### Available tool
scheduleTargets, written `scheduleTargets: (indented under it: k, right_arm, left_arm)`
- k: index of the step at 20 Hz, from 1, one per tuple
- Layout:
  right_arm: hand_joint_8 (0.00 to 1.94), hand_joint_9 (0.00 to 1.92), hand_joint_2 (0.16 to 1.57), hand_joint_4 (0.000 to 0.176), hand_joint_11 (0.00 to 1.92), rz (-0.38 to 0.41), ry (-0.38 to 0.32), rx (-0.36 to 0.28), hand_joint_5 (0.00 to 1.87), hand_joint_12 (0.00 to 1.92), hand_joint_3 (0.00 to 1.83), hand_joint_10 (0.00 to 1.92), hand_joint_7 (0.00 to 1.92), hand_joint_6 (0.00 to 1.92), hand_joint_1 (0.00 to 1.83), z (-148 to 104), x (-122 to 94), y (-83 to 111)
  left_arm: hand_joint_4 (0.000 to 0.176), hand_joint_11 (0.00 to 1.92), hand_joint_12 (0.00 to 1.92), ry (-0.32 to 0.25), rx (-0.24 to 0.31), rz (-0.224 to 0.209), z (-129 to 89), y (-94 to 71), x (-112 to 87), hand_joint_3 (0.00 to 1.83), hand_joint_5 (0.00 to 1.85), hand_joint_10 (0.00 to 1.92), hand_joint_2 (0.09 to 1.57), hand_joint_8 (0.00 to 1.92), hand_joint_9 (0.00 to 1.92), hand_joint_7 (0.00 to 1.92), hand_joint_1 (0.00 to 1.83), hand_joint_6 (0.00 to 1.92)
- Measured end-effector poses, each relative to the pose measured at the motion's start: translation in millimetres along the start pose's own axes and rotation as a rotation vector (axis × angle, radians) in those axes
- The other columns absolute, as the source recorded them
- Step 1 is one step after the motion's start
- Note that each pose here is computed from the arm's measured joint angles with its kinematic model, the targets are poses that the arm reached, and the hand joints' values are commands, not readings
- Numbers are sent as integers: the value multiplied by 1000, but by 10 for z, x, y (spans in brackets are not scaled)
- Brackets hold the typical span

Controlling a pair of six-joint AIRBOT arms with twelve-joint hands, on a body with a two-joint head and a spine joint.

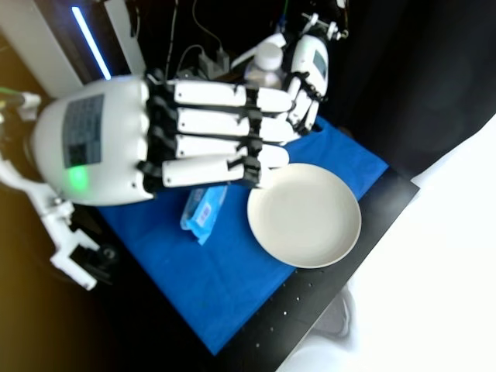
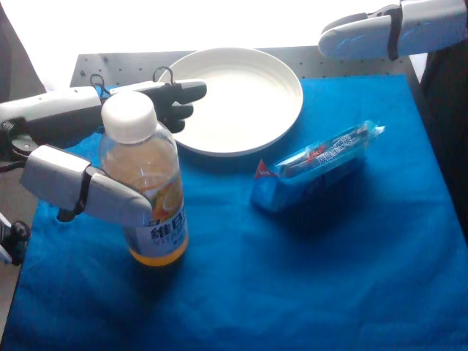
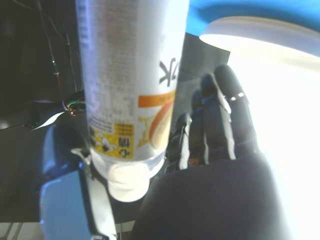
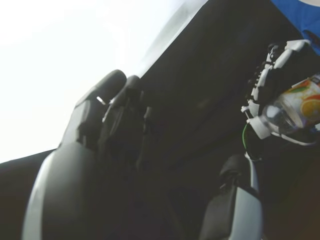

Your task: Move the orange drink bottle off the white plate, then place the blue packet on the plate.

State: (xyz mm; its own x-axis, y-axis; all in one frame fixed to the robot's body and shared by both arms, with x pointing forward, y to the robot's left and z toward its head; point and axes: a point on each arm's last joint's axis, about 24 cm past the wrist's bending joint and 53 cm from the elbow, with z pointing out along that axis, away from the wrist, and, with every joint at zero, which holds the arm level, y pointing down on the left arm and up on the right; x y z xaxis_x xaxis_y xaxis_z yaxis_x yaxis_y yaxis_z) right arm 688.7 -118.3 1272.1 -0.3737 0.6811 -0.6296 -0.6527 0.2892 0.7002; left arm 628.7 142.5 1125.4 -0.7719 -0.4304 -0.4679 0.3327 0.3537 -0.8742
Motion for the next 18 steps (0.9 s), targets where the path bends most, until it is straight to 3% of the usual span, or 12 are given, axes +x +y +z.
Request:
scheduleTargets:
  k: [1, 4, 6, 7, 8, 10, 13, 16, 17, 18]
  right_arm:
    - [1, 483, 810, 25, 11, 0, 1, -1, 368, 1216, 0, 0, 432, 1, 579, 1, 5, 3]
    - [8, 432, 795, 43, 0, 2, 1, -2, 318, 1209, 2, 0, 418, 0, 601, 1, 7, 8]
    - [7, 457, 819, 72, 0, 2, 0, -3, 260, 1278, 3, 7, 457, 0, 633, 1, 7, 10]
    - [1, 418, 812, 103, 0, 2, 1, -3, 190, 1289, 0, 1, 401, 0, 638, 1, 8, 9]
    - [0, 336, 784, 146, 0, 4, 3, -4, 122, 1292, 0, 0, 324, 0, 611, 3, 21, 18]
    - [0, 223, 721, 173, 0, -3, 9, -4, 14, 1124, 0, 2, 206, 0, 583, -15, 20, 34]
    - [3, 221, 683, 175, 0, -35, 23, 4, 0, 997, 0, 1, 220, 0, 609, -67, -18, 26]
    - [0, 209, 700, 169, 0, -45, 38, 35, 0, 983, 2, 2, 182, 0, 618, -82, -5, -45]
    - [0, 238, 702, 168, 5, -47, 42, 36, 0, 1085, 0, 5, 173, 0, 638, -81, 7, -49]
    - [1, 250, 709, 164, 27, -53, 50, 38, 0, 1116, 3, 8, 176, 0, 654, -82, 27, -54]
  left_arm:
    - [176, 37, 732, -3, 1, -6, -14, -7, 8, 0, 0, 1, 600, 3, 219, 126, 733, 0]
    - [176, 94, 544, 4, 0, -13, -32, 7, 65, 0, 0, 2, 594, 0, 187, 100, 726, 0]
    - [176, 108, 455, 10, 0, -8, -32, 4, 88, 1, 0, 0, 575, 0, 133, 19, 720, 0]
    - [176, 78, 447, 7, 3, -11, -32, -3, 85, 0, 0, 0, 564, 0, 89, 3, 745, 0]
    - [176, 15, 524, 5, -2, -13, -49, 4, 90, 6, 0, 0, 532, 0, 48, 0, 785, 0]
    - [176, 0, 475, 11, -5, -6, -76, 6, 105, 3, 0, 0, 548, 0, 5, 0, 762, 0]
    - [176, 0, 147, 5, -21, 1, -151, 18, 76, 2, 0, 0, 601, 0, 0, 0, 730, 0]
    - [176, 2, 125, -1, -50, -10, -247, 53, 85, 0, 0, 0, 552, 0, 0, 0, 705, 0]
    - [176, 22, 138, 2, -61, -10, -283, 72, 108, 0, 0, 0, 576, 0, 0, 0, 608, 0]
    - [176, 4, 80, 4, -68, -6, -314, 78, 120, 0, 0, 0, 548, 0, 0, 0, 643, 0]
